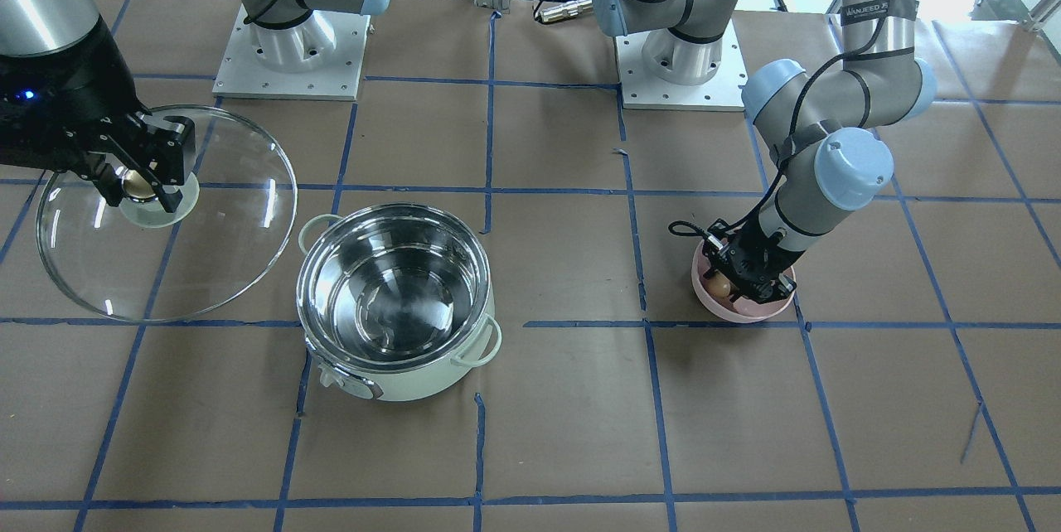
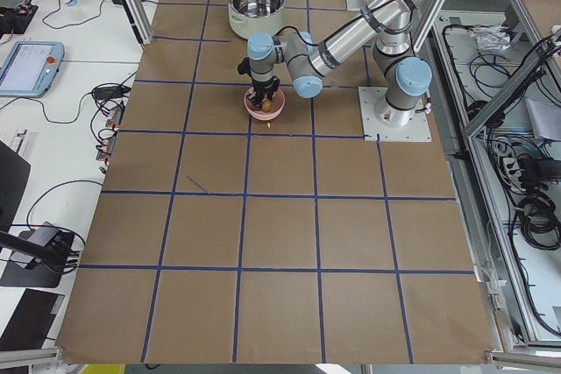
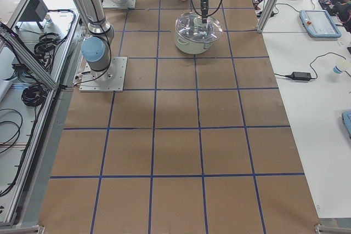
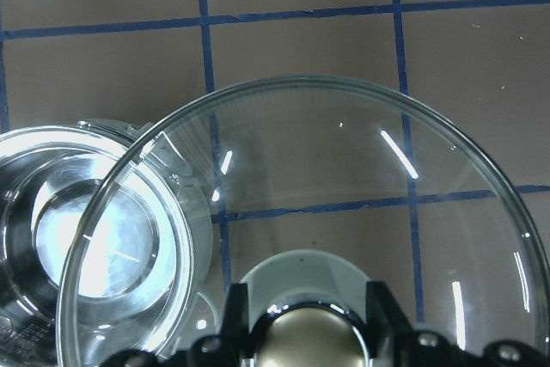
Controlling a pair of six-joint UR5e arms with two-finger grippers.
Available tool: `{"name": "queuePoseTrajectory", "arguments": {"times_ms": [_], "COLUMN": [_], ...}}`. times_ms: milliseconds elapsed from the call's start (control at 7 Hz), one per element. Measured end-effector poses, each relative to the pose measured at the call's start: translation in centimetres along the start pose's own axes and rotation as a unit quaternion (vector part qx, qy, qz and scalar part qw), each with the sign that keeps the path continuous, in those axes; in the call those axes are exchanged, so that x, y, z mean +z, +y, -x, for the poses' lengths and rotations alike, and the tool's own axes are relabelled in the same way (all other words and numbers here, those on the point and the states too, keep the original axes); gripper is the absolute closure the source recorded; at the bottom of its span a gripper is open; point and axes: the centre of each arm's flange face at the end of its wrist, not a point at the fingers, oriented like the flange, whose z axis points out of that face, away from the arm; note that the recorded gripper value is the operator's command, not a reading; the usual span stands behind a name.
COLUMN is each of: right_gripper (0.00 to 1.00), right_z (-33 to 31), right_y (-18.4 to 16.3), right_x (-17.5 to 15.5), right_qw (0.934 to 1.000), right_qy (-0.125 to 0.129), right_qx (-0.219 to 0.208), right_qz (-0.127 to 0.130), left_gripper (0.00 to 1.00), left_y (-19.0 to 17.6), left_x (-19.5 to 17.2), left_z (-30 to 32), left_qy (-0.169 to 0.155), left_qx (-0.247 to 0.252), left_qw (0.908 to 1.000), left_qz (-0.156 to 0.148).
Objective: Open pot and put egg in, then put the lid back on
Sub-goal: 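Lift the egg out of the pink bowl with the left gripper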
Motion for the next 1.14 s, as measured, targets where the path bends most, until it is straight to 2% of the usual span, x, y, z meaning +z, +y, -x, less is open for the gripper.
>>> {"name": "queuePoseTrajectory", "arguments": {"times_ms": [286, 571, 857, 1143], "right_gripper": [0.60, 0.60, 0.60, 0.61], "right_z": [-0.1, 0.0, 0.1, 0.0], "right_y": [0.1, 0.4, 0.6, 0.9], "right_x": [0.0, 0.1, 0.2, 0.3], "right_qw": [1.0000, 1.0000, 1.0000, 1.0000], "right_qy": [0.000, 0.000, 0.000, 0.001], "right_qx": [-0.001, -0.002, -0.002, -0.002], "right_qz": [0.000, 0.002, 0.003, 0.003], "left_gripper": [0.77, 0.77, 0.77, 0.77], "left_y": [-0.2, -0.9, -2.5, -5.8], "left_x": [-1.1, -4.6, -8.9, -12.0], "left_z": [0.2, 0.8, 0.9, -1.8], "left_qy": [-0.011, -0.022, -0.017, -0.026], "left_qx": [-0.006, -0.033, -0.088, -0.145], "left_qw": [0.9999, 0.9992, 0.9959, 0.9890], "left_qz": [-0.003, -0.008, -0.009, -0.019]}}
